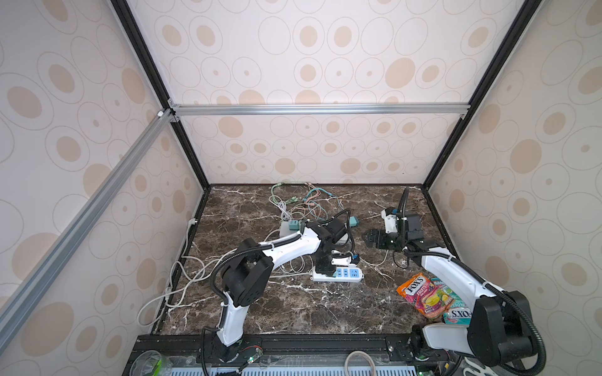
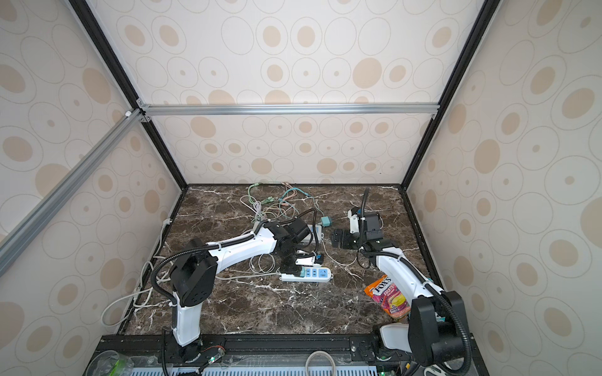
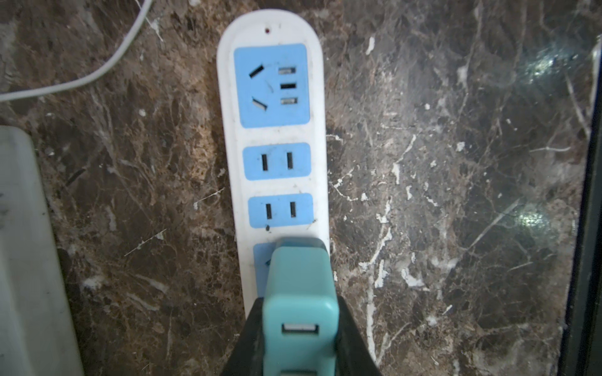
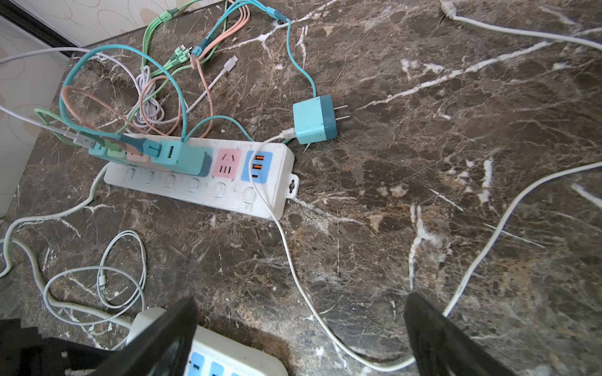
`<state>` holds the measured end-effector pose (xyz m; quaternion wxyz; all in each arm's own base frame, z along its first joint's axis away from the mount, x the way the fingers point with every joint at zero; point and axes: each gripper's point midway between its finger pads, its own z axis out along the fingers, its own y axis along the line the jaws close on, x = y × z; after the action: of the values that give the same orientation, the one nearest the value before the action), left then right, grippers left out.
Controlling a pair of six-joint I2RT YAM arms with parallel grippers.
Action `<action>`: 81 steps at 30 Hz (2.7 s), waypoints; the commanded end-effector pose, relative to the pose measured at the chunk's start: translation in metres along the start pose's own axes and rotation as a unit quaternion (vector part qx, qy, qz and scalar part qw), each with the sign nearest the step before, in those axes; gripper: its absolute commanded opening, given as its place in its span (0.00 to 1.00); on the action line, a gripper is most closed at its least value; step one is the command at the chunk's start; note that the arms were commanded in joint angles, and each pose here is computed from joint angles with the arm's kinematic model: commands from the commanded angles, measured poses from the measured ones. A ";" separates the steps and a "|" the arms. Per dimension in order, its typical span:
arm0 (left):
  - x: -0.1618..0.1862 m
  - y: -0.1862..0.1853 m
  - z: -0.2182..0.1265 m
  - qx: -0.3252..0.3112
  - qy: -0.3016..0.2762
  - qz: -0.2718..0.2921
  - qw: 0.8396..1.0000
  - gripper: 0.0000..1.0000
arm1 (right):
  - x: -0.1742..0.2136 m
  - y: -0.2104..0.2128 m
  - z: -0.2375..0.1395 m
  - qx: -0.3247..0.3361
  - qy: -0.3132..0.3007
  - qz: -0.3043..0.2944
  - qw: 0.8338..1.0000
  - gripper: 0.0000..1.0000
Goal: Insert the plug
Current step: 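Lower the teal charger into a blue socket with the left gripper, then open the left gripper and lift away while the right gripper reaches a loose teal charger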
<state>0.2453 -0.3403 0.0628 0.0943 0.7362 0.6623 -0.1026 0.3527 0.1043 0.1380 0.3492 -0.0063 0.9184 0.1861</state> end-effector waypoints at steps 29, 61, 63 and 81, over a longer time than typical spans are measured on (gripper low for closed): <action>0.029 0.007 -0.003 -0.034 -0.006 -0.041 0.999 0.64 | -0.017 -0.001 -0.006 0.018 -0.019 0.008 1.000 1.00; 0.038 0.074 -0.240 -0.379 -0.495 -0.297 0.723 0.98 | -0.027 0.016 0.101 -0.115 0.154 -0.361 0.913 0.92; 0.028 0.057 -0.246 -0.371 -0.508 -0.243 0.738 0.98 | -0.025 0.010 0.110 -0.119 0.159 -0.427 0.882 0.93; 0.113 0.092 -0.240 -0.444 -0.426 -0.509 0.602 0.98 | -0.048 -0.025 0.163 -0.109 0.224 -0.608 0.753 0.90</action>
<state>0.3443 -0.1898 0.2509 0.6138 0.0927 0.7726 -0.1335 0.5035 0.1335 0.0618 0.2006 -0.6008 0.7734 0.0272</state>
